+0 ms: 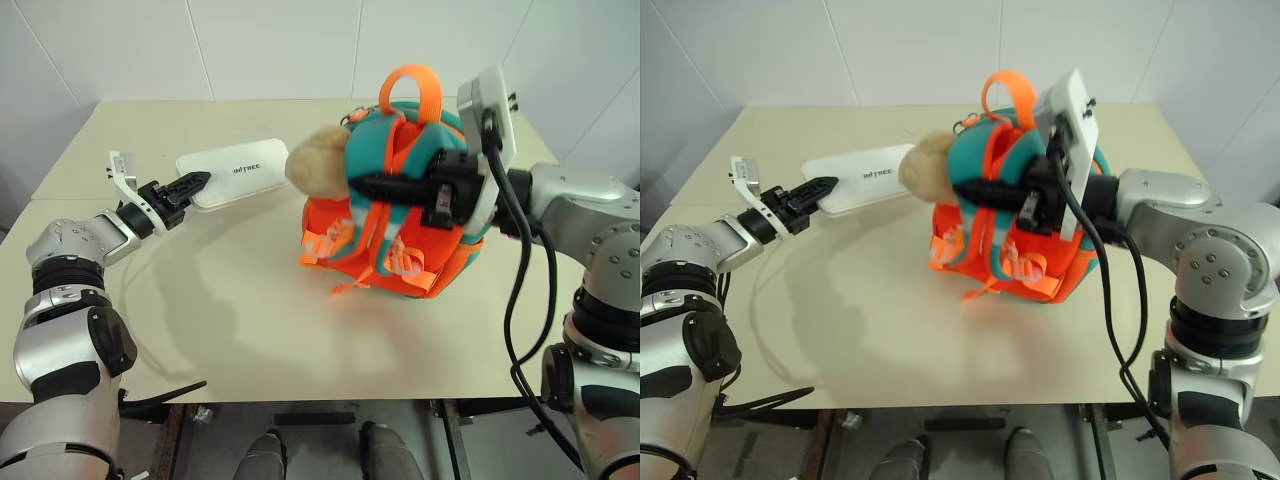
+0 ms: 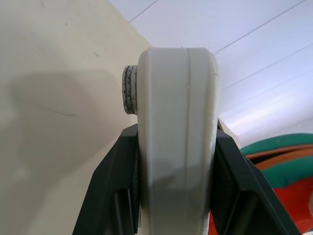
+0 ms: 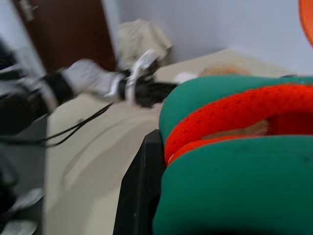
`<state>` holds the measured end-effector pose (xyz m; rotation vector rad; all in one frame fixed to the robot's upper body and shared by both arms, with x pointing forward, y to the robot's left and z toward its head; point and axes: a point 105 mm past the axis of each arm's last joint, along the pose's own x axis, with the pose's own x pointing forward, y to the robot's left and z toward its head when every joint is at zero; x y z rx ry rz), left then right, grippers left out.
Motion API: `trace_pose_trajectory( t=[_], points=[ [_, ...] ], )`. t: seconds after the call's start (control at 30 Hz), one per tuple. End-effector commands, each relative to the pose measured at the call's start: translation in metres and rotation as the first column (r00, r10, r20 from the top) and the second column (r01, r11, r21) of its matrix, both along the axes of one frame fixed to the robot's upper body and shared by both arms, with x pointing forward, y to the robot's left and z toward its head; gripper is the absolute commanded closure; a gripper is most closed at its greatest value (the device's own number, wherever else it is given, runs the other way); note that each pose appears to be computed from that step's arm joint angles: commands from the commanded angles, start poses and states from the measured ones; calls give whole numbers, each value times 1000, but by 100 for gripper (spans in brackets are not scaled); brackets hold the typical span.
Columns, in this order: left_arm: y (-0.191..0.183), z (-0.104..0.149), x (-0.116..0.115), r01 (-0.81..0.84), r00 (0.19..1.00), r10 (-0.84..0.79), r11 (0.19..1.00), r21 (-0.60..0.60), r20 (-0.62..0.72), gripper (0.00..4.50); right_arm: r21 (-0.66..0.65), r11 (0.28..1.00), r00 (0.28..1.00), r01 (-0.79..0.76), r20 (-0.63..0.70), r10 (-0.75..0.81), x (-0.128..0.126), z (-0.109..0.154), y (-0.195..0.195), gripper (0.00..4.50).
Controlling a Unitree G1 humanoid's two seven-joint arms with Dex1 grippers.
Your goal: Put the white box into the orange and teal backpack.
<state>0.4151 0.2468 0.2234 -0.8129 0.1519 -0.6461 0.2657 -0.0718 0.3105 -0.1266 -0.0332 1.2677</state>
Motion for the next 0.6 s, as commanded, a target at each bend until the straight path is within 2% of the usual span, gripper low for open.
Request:
trace_pose_trajectory(
  t=[0.03,0.13,0.3,0.5,0.6],
  points=[
    [5,28,-1,-6,995,4,1000,20,97,310,-16,996,996,-83,41,84,-23,5,0,450],
    [5,33,0,-12,992,7,999,40,129,310,-136,985,994,-105,15,108,-30,-22,-2,450],
    [0,43,-7,54,975,-72,994,91,208,310,-273,960,996,-67,38,80,-23,-51,-21,450],
    [2,58,-27,151,921,-200,974,168,334,310,-295,955,993,-9,113,44,-11,-47,-49,450],
    [2,74,-44,210,849,-285,955,210,444,310,-302,953,989,27,144,17,-7,-43,-63,450]
  ],
)
